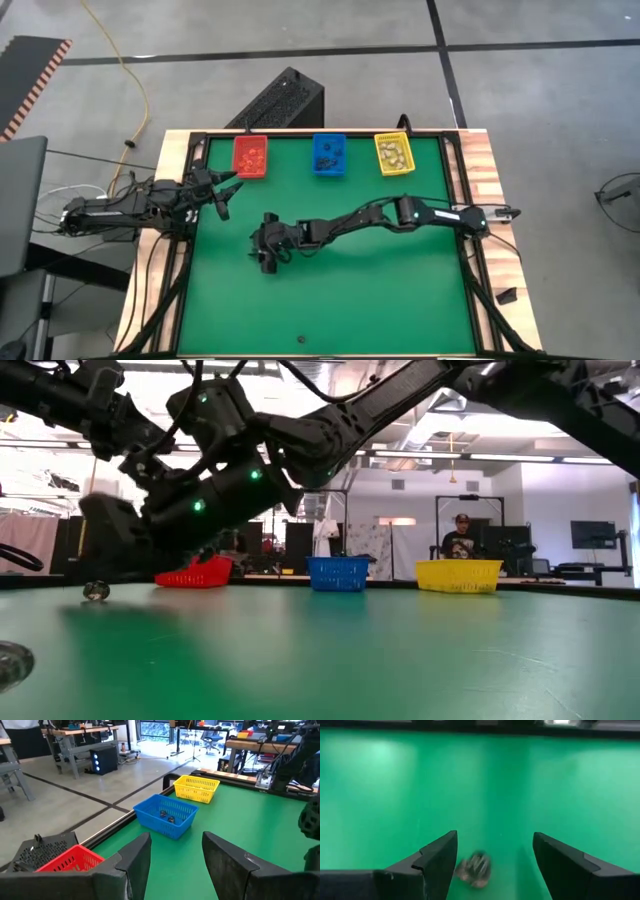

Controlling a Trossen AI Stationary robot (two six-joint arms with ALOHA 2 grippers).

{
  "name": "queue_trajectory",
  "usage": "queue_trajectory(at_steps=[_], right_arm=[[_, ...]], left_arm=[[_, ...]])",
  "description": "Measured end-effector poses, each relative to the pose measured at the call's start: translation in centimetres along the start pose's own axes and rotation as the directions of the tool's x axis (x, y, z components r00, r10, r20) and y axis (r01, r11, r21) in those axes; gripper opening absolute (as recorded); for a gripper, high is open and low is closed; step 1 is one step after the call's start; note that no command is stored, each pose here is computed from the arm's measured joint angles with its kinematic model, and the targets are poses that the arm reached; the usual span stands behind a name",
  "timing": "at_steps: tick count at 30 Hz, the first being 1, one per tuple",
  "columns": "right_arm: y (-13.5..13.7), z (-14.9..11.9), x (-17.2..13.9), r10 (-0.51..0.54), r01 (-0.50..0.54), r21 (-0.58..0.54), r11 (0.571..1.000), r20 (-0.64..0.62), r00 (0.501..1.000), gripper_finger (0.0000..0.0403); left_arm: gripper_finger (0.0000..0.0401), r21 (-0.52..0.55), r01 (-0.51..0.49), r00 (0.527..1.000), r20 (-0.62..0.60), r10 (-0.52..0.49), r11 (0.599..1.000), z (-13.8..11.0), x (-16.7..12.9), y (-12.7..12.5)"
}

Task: Sort Halloween decoration
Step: Put the black skull toy into the blue bin

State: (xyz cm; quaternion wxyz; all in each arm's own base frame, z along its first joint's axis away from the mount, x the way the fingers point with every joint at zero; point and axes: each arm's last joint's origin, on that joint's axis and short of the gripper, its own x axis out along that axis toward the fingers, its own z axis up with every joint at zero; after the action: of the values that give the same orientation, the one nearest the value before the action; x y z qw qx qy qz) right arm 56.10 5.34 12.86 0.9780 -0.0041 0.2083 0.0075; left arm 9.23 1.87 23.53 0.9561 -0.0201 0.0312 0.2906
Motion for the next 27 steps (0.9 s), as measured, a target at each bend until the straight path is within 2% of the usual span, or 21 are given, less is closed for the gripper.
queue_trajectory(at_steps=[4,8,14,19,24,27], right_arm=[[0.4,-1.1,0.6,0.007,-0.007,-0.011,1.0,-0.008,1.0,0.0291],[0.8,-2.8,1.5,0.012,-0.012,0.027,1.0,-0.007,1.0,0.0291],[1.0,-3.4,1.8,-0.046,0.048,0.059,0.997,-0.024,0.999,0.0276],[1.2,-3.6,1.7,-0.064,0.066,0.075,0.995,-0.034,0.997,0.0222],[1.0,-3.8,1.8,-0.073,0.077,0.088,0.993,-0.045,0.996,0.0125],[1.1,-3.8,1.8,-0.073,0.077,0.088,0.993,-0.046,0.996,0.0112]], left_arm=[[0.0169,0.0,0.0,1.0,0.0,0.0,1.0,0.0,0.0,0.0],[0.0169,-0.001,0.0,1.0,0.001,0.0,1.0,0.0,0.0,0.0],[0.0169,0.0,-0.001,1.0,0.0,0.001,1.0,0.0,0.0,0.0],[0.0169,0.003,-0.001,1.0,0.0,0.001,1.0,0.0,0.0,0.0],[0.0169,0.004,0.0,1.0,-0.002,0.0,1.0,0.0,0.0,0.0],[0.0169,0.004,0.0,1.0,-0.002,0.0,1.0,0.0,0.0,0.0]])
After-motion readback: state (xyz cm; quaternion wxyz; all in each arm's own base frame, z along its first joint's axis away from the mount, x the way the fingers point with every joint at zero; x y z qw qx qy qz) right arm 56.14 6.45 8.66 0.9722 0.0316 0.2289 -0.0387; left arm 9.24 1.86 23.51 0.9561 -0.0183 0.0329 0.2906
